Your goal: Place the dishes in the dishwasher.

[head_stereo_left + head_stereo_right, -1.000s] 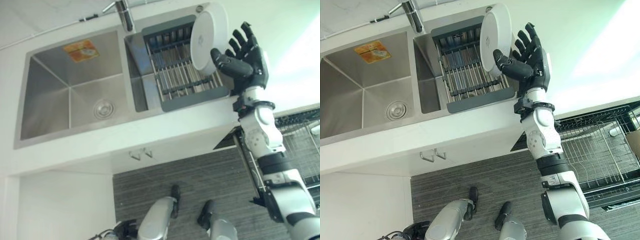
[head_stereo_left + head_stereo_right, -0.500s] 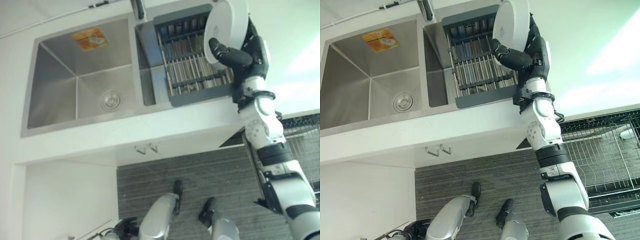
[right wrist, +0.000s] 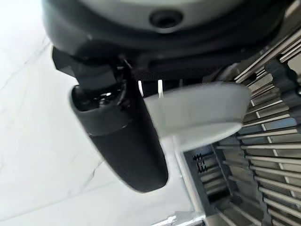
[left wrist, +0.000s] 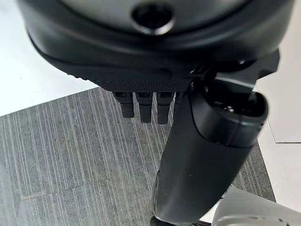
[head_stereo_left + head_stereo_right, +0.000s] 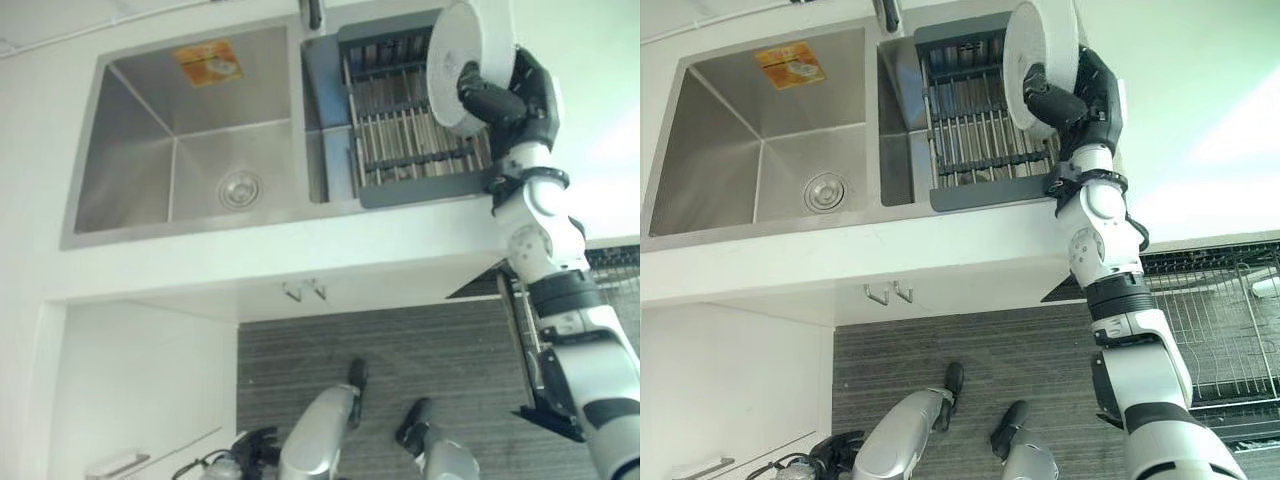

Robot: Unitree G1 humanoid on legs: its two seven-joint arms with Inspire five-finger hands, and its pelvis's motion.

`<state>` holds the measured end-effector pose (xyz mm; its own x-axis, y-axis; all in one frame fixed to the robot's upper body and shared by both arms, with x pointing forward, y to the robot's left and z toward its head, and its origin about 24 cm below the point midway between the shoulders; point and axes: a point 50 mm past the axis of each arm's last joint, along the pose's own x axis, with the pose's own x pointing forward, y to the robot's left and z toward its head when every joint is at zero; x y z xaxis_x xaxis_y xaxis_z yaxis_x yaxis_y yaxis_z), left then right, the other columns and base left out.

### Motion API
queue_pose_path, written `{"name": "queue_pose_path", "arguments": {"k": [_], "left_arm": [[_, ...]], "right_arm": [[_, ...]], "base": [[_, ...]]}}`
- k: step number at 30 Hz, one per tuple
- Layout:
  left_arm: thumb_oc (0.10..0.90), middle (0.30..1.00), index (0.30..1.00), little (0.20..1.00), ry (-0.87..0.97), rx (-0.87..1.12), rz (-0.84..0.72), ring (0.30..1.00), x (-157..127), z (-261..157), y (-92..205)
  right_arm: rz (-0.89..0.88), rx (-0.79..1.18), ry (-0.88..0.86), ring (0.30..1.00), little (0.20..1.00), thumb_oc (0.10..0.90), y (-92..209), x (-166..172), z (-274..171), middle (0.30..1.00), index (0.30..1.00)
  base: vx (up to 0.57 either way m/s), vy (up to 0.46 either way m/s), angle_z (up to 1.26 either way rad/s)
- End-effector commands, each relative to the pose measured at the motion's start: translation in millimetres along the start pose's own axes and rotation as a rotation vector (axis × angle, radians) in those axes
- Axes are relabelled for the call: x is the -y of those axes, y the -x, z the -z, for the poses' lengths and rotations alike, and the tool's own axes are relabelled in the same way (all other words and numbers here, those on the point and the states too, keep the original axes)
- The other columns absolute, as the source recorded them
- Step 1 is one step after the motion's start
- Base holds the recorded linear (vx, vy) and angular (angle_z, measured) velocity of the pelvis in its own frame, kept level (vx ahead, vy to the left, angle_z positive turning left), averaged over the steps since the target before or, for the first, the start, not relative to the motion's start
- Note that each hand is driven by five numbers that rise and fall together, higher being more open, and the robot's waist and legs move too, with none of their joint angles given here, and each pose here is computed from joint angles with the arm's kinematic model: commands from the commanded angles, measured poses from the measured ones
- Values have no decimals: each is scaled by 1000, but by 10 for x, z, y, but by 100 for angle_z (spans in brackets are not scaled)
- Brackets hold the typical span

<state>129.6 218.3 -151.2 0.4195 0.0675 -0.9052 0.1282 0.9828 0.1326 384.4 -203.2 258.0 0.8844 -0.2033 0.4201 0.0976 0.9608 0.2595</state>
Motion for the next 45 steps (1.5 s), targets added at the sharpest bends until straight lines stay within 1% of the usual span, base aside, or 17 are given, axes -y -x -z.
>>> {"name": "queue_pose_path", "arguments": {"k": [1, 7, 9, 11, 16, 18, 19, 20, 21, 22, 25, 27, 31, 36, 37, 40, 45], "left_arm": [[800, 900, 900, 900, -66, -71, -49, 900, -180, 244, 62], [800, 900, 900, 900, -72, -70, -50, 900, -168, 265, 65], [800, 900, 900, 900, -73, -72, -49, 900, -167, 278, 66], [800, 900, 900, 900, -74, -73, -48, 900, -176, 286, 69], [800, 900, 900, 900, -112, -71, -63, 900, -196, 285, 71], [800, 900, 900, 900, -136, -76, -71, 900, -198, 292, 70], [800, 900, 900, 900, -133, -96, -74, 900, -207, 325, 75], [800, 900, 900, 900, -125, -109, -77, 900, -210, 345, 77], [800, 900, 900, 900, -125, -115, -78, 900, -214, 356, 79], [800, 900, 900, 900, -117, -130, -85, 900, -217, 359, 76], [800, 900, 900, 900, -135, -144, -94, 900, -209, 348, 65], [800, 900, 900, 900, -150, -144, -91, 900, -194, 308, 51], [800, 900, 900, 900, -158, -143, -70, 900, -151, 300, 40], [800, 900, 900, 900, -161, -118, -35, 900, -36, 253, 19], [800, 900, 900, 900, -160, -117, -35, 900, -33, 252, 18], [800, 900, 900, 900, -154, -108, -13, 900, 53, 281, 22], [800, 900, 900, 900, -138, -63, -5, 900, 91, 243, 21]], "right_arm": [[93, 226, 66, 300, 300, 400, -108, 13, -475, 300, 300], [145, 269, 113, 300, 300, 400, -109, 99, -513, 300, 300], [144, 339, 134, 300, 300, 400, -91, 78, -589, 300, 300], [126, 399, 107, 300, 300, 400, -57, 44, -647, 300, 300], [43, 474, -88, 300, 300, 400, 99, -91, -649, 300, 300], [-8, 507, -194, 300, 300, 400, 210, -149, -620, 300, 300], [-99, 495, -373, 300, 300, 400, 317, -188, -589, 300, 300], [-133, 494, -425, 300, 300, 400, 397, -233, -589, 300, 300], [-148, 497, -449, 300, 300, 400, 436, -246, -587, 300, 300], [-168, 507, -499, 300, 300, 400, 543, -298, -588, 300, 300], [-188, 527, -543, 300, 300, 400, 779, -342, -569, 300, 300], [-178, 531, -532, 300, 300, 400, 891, -279, -573, 300, 300], [-132, 532, -488, 300, 300, 400, 1011, -66, -539, 300, 300], [-5, 476, -407, 300, 300, 400, 1175, 386, -413, 300, 300], [-4, 473, -407, 300, 300, 400, 1180, 400, -408, 300, 300], [44, 376, -361, 300, 300, 400, 1323, 706, -217, 300, 300], [104, 271, -232, 300, 300, 400, 1418, 915, -1, 300, 300]], "base": [[-60, -1, 3], [-68, 6, 1], [-97, -10, 0], [-75, -27, 2], [-64, -48, -5], [-109, -83, -22], [-147, -101, -30], [-142, -93, -30], [-110, -77, -27], [-118, -95, -25], [-106, -98, -45], [-73, -102, -62], [-54, -75, -53], [-55, -54, -49], [-48, -37, -44], [-37, -48, -44], [-15, -7, -20]]}}
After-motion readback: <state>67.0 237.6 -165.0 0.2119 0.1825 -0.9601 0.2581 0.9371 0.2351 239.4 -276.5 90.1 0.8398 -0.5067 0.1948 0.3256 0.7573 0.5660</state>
